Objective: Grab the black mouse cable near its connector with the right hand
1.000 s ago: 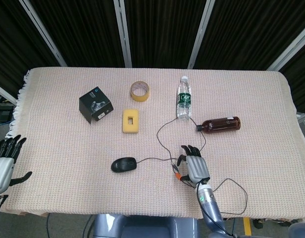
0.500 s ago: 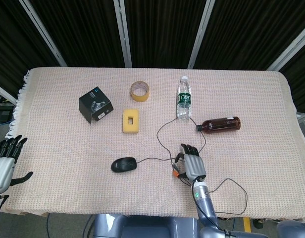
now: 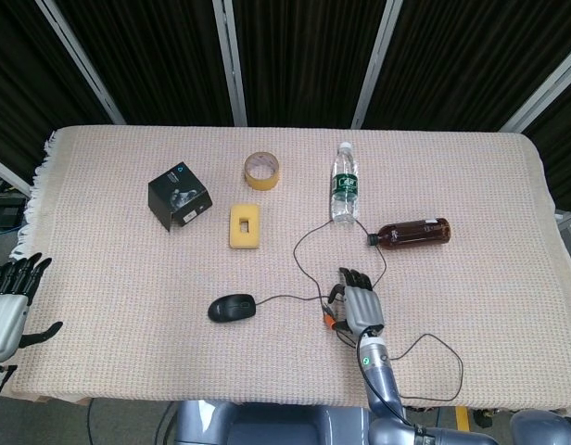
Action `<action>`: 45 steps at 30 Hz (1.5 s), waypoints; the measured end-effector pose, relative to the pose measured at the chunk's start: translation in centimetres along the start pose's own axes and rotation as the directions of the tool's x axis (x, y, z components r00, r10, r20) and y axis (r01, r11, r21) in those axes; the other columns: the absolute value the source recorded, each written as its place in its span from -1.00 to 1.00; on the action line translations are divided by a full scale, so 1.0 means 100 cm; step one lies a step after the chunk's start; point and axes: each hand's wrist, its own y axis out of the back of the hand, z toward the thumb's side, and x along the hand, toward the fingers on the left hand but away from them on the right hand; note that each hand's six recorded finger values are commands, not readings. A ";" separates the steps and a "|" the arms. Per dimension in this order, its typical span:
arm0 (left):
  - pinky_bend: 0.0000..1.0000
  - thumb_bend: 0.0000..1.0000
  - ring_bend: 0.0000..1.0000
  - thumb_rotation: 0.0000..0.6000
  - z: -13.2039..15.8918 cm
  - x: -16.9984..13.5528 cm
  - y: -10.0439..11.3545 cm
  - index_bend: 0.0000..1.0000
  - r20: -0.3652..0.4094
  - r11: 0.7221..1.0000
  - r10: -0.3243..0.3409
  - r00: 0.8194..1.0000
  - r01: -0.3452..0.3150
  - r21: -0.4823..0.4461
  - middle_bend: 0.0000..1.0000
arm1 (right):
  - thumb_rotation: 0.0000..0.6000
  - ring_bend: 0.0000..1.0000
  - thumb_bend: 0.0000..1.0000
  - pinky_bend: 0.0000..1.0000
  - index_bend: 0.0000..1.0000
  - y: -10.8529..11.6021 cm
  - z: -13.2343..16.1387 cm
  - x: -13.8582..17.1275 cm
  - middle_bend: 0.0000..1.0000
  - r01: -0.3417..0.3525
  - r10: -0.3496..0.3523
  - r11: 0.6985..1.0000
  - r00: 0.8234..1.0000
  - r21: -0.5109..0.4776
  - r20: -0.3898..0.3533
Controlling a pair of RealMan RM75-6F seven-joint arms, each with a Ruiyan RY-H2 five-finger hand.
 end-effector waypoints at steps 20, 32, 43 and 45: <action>-1.00 -0.67 -1.00 1.00 -0.001 0.000 -0.001 -0.96 -0.009 1.000 -0.013 1.000 0.013 -0.021 -1.00 | 1.00 -1.00 -0.20 -1.00 0.21 0.003 0.002 0.011 -0.72 -0.008 0.007 0.999 1.000 -0.052 -0.024; -1.00 -0.67 -1.00 1.00 -0.004 -0.001 0.000 -0.95 -0.022 1.000 -0.010 1.000 0.009 -0.028 -1.00 | 1.00 -1.00 -0.20 -1.00 0.21 0.063 0.022 0.019 -0.69 0.110 -0.141 0.959 0.984 -0.260 -0.106; -1.00 -0.67 -1.00 1.00 -0.007 -0.004 0.002 -0.95 -0.033 0.999 0.004 0.999 -0.005 -0.032 -1.00 | 1.00 -1.00 -0.20 -1.00 0.26 0.092 -0.007 0.041 -0.65 0.151 -0.245 0.825 0.964 -0.545 -0.104; -1.00 -0.67 -1.00 1.00 -0.007 -0.005 0.002 -0.95 -0.035 0.999 0.004 0.999 -0.005 -0.033 -1.00 | 1.00 -1.00 -0.20 -1.00 0.26 0.094 -0.013 0.047 -0.64 0.158 -0.267 0.791 0.958 -0.591 -0.102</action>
